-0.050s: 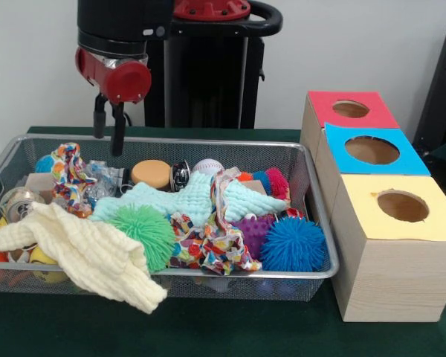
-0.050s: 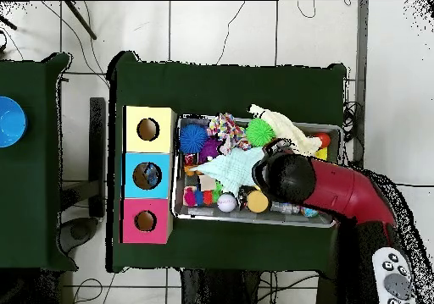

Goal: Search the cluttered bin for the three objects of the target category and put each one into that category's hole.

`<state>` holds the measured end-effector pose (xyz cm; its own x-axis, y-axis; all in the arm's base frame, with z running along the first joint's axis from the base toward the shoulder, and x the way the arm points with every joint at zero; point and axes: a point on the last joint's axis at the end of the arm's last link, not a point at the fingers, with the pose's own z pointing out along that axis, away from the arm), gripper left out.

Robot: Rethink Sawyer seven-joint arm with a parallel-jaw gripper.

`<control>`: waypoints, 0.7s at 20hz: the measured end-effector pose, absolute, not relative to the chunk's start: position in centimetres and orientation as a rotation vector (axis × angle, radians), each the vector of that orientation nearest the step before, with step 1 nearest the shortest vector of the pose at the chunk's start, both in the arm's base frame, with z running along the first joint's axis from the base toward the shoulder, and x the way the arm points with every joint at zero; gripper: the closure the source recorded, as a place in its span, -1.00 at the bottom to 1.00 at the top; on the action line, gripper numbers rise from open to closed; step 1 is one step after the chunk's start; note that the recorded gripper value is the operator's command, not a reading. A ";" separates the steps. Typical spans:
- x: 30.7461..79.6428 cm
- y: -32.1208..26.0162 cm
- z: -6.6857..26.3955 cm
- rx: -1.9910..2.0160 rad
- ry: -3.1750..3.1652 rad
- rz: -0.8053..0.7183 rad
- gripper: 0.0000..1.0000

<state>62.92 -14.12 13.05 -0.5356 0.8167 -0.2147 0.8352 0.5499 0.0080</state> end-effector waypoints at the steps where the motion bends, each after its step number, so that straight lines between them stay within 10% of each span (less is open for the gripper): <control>1: 62.9 -14.1 12.9 1.395 2.587 -0.139 -1.00; 14: 60.9 -13.5 11.3 1.381 2.564 -0.117 -1.00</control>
<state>60.91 -13.54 11.26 -0.5310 0.8139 -0.2358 0.8319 0.5536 0.0374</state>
